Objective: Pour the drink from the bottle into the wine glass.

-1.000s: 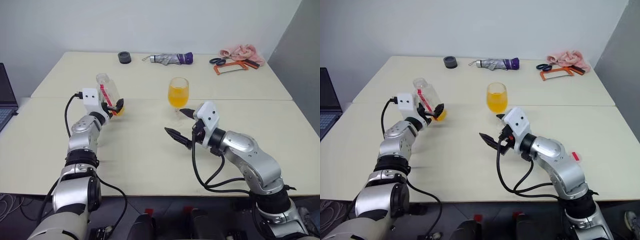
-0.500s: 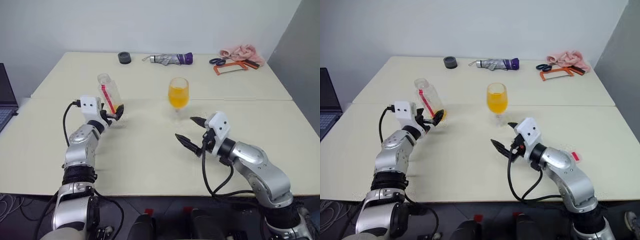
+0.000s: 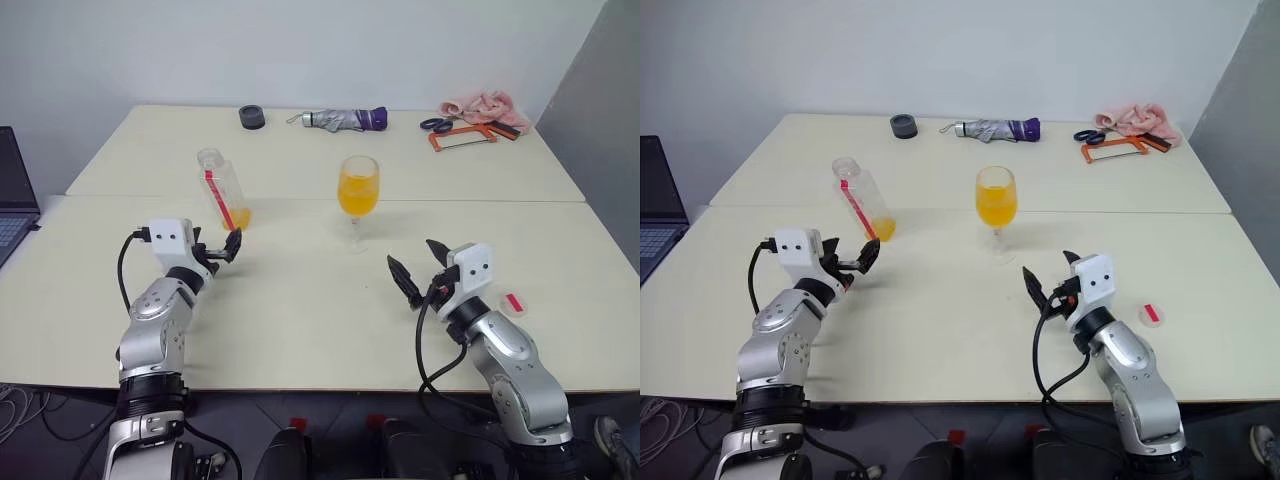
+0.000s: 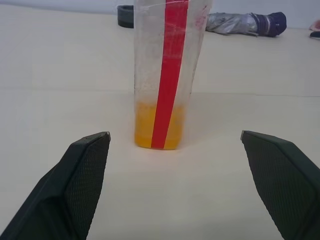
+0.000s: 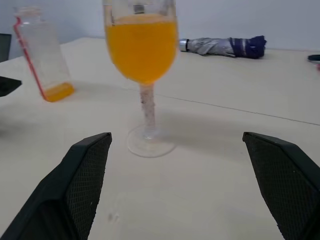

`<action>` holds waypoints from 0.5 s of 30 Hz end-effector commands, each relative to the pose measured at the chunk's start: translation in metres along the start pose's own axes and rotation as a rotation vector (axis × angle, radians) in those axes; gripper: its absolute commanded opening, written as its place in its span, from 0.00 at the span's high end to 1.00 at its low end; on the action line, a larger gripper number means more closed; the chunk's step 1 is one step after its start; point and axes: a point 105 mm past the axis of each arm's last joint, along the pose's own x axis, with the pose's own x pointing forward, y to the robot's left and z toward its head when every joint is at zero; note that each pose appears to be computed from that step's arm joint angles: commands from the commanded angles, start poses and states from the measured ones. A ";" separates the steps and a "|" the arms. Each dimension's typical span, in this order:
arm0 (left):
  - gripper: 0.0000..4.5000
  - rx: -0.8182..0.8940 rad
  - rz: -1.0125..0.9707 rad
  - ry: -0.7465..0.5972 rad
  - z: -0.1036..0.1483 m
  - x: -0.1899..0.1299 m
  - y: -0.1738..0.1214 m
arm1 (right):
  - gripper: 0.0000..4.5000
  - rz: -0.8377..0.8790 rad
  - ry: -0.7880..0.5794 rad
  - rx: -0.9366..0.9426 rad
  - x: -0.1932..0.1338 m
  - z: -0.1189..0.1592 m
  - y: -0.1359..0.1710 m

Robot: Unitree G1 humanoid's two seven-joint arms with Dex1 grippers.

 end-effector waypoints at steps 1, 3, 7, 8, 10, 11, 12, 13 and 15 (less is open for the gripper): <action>0.00 0.017 0.003 -0.077 0.020 -0.003 -0.001 | 0.00 -0.052 -0.067 -0.030 -0.001 0.012 -0.010; 0.00 0.019 0.003 -0.081 0.021 -0.003 -0.002 | 0.00 -0.058 -0.071 -0.034 0.000 0.012 -0.012; 0.00 0.030 0.005 -0.086 0.021 -0.003 -0.003 | 0.00 -0.061 -0.072 -0.036 0.000 0.011 -0.013; 0.00 0.032 0.005 -0.087 0.021 -0.003 -0.004 | 0.00 -0.062 -0.071 -0.038 0.000 0.011 -0.013; 0.00 0.035 0.005 -0.088 0.021 -0.003 -0.005 | 0.00 -0.064 -0.071 -0.041 0.000 0.011 -0.013; 0.00 0.040 0.005 -0.088 0.021 -0.003 -0.005 | 0.00 -0.067 -0.070 -0.044 0.000 0.011 -0.013; 0.00 0.044 0.005 -0.089 0.021 -0.003 -0.006 | 0.00 -0.069 -0.070 -0.045 0.000 0.011 -0.013; 0.00 0.047 0.005 -0.089 0.021 -0.003 -0.006 | 0.00 -0.071 -0.069 -0.047 0.000 0.011 -0.014; 0.00 0.051 0.005 -0.090 0.021 -0.003 -0.006 | 0.00 -0.073 -0.068 -0.049 0.000 0.010 -0.014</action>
